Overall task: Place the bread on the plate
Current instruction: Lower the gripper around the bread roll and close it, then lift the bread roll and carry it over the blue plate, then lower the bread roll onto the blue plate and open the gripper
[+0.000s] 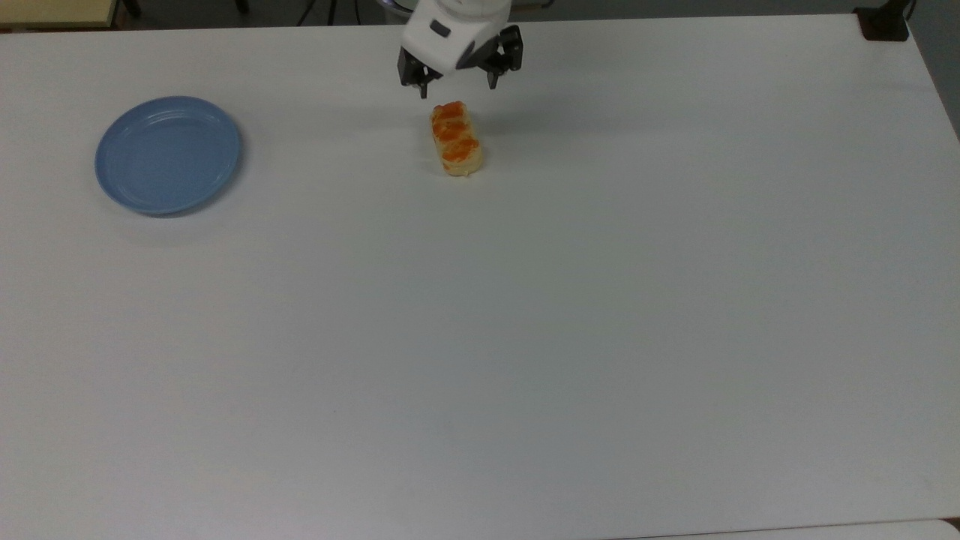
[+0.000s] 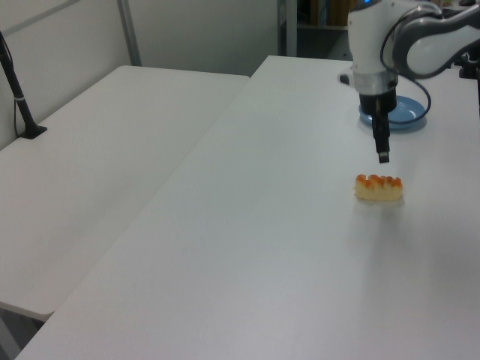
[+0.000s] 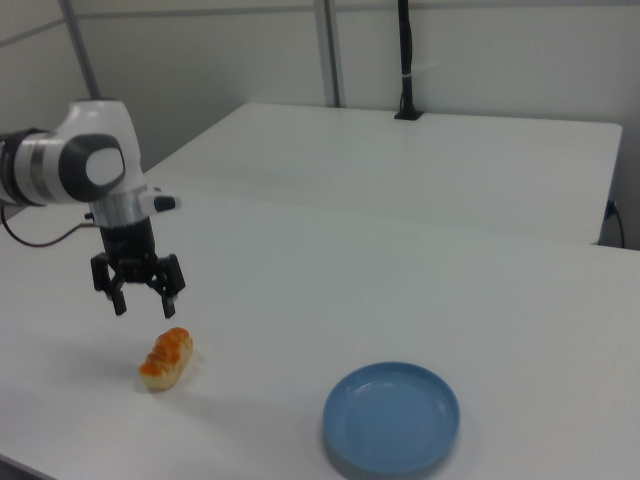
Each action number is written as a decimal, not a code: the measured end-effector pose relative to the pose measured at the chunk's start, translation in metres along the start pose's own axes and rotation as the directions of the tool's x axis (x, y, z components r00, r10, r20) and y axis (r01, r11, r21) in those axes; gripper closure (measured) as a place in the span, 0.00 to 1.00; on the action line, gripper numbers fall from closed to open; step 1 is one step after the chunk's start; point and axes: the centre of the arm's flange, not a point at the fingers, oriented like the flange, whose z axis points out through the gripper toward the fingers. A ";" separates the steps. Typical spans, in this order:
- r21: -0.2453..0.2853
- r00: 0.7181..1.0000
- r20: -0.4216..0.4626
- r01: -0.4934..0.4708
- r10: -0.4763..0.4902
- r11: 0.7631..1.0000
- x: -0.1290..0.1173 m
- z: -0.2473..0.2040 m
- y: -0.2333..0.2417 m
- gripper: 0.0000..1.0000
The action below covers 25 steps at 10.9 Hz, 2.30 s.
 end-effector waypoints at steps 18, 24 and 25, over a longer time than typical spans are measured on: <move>0.009 0.998 0.061 -0.030 0.029 1.000 -0.045 -0.034 0.235 0.60; -0.037 0.978 0.016 -0.208 0.209 0.977 -0.049 0.080 0.378 0.59; -0.046 0.975 0.013 -0.223 0.224 0.974 -0.046 0.088 0.392 0.58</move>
